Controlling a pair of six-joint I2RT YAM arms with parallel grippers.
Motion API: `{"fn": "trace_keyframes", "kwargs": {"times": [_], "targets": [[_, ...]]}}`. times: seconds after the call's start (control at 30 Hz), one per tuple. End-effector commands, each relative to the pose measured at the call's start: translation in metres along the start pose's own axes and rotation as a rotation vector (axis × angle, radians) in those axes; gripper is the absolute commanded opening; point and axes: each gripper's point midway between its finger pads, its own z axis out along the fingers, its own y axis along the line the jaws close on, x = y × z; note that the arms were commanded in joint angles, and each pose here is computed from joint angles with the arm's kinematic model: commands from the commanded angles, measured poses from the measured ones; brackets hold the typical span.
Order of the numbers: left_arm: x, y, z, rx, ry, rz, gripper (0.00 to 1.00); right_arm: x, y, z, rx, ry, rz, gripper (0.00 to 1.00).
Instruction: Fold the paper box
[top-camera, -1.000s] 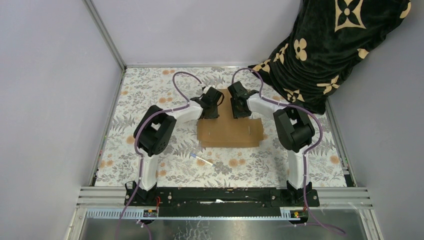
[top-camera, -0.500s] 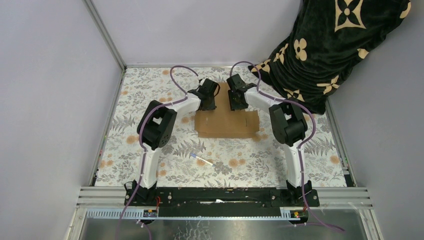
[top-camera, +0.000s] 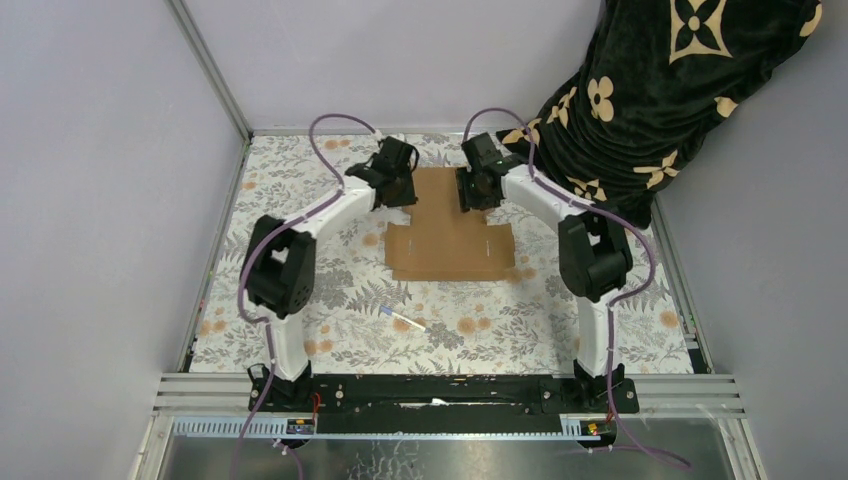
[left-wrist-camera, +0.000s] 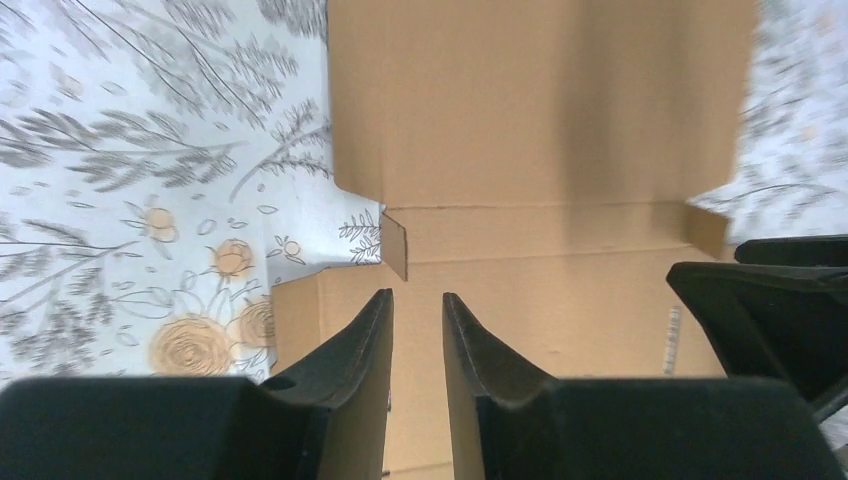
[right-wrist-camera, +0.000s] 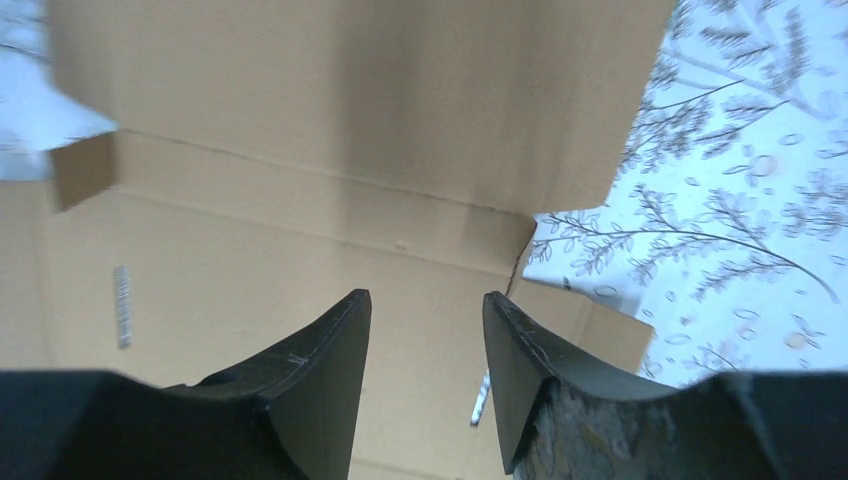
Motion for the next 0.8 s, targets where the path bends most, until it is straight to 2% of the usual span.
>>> {"fn": "trace_keyframes", "kwargs": {"times": [0.0, 0.13, 0.27, 0.33, 0.43, 0.77], "targets": [[-0.045, -0.010, -0.057, 0.058, -0.111, 0.003, 0.32, -0.060, 0.005, -0.088, -0.085, -0.183, 0.024, 0.54], [-0.040, -0.005, -0.083, 0.066, -0.121, -0.010, 0.32, -0.045, -0.007, -0.107, -0.063, -0.169, 0.039, 0.56], [-0.004, 0.017, -0.098, 0.044, -0.102, -0.054, 0.30, -0.003, -0.028, -0.115, -0.022, -0.146, 0.080, 0.55], [0.016, 0.030, -0.102, 0.036, -0.099, -0.084, 0.18, 0.024, -0.041, -0.115, -0.009, -0.134, 0.119, 0.51], [0.043, 0.045, -0.109, 0.034, -0.104, -0.129, 0.00, 0.061, -0.056, -0.114, 0.002, -0.111, 0.169, 0.38], [0.105, 0.069, -0.094, 0.033, -0.046, -0.198, 0.00, 0.140, -0.065, -0.080, 0.003, -0.016, 0.251, 0.37]]}}
